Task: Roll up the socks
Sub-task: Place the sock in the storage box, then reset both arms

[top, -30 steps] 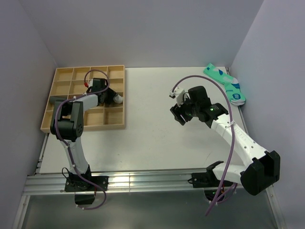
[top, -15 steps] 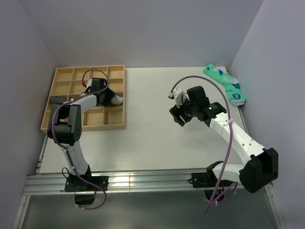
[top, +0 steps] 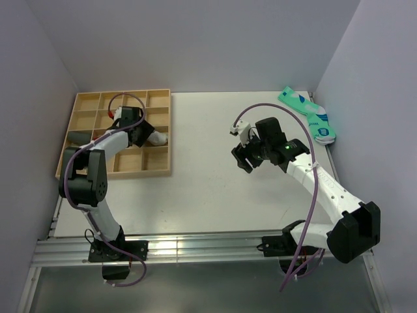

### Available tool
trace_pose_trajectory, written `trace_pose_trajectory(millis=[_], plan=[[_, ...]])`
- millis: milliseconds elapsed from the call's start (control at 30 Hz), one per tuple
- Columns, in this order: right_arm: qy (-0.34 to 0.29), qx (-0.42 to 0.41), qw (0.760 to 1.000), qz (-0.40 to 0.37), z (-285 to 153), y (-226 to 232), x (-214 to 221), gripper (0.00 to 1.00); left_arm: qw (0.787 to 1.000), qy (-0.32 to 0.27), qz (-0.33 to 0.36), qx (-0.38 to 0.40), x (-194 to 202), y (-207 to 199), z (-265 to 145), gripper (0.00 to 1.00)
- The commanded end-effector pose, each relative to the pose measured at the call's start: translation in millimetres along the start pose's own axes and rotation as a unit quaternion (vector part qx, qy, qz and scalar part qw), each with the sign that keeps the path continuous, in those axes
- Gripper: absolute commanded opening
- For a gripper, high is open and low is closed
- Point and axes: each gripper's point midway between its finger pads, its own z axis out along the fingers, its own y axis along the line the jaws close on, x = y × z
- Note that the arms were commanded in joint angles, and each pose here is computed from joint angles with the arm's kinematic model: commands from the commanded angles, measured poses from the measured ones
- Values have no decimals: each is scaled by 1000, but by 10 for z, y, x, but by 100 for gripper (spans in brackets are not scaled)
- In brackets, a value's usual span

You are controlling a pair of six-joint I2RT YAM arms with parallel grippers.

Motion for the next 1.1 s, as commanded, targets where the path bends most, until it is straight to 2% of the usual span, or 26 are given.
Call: trace_pose_trajectory(millis=[0, 233, 367, 500, 533, 667, 733, 800, 833, 1067], plan=[[-22, 6, 1000, -8, -80, -61, -177, 70, 999, -32, 19, 3, -212, -40, -210, 59], [-31, -2, 1000, -5, -109, -34, -221, 70, 999, -42, 28, 20, -264, -117, -434, 59], [-40, -2, 999, -4, -160, -23, -259, 70, 995, -60, 52, 60, -273, -335, -777, 59], [-59, -13, 998, 5, -172, 23, -270, 71, 987, -66, 93, 112, -107, -572, -1125, 57], [-65, -14, 998, 9, -185, 36, -281, 71, 984, -59, 113, 127, 64, -649, -1208, 57], [-91, -12, 996, 13, -235, 54, -325, 71, 965, -66, 161, 198, 412, -969, -1707, 57], [-102, -16, 995, 15, -267, 73, -357, 72, 949, -46, 181, 255, 693, -1113, -1898, 57], [-110, -20, 994, 12, -303, 93, -381, 74, 934, -56, 192, 295, 772, -1219, -2132, 57], [-111, -21, 994, 13, -317, 101, -392, 74, 925, -47, 206, 314, 960, -1278, -2251, 57], [-117, -46, 992, 22, -333, 184, -423, 75, 882, -62, 257, 390, 1390, -1444, -2655, 56]])
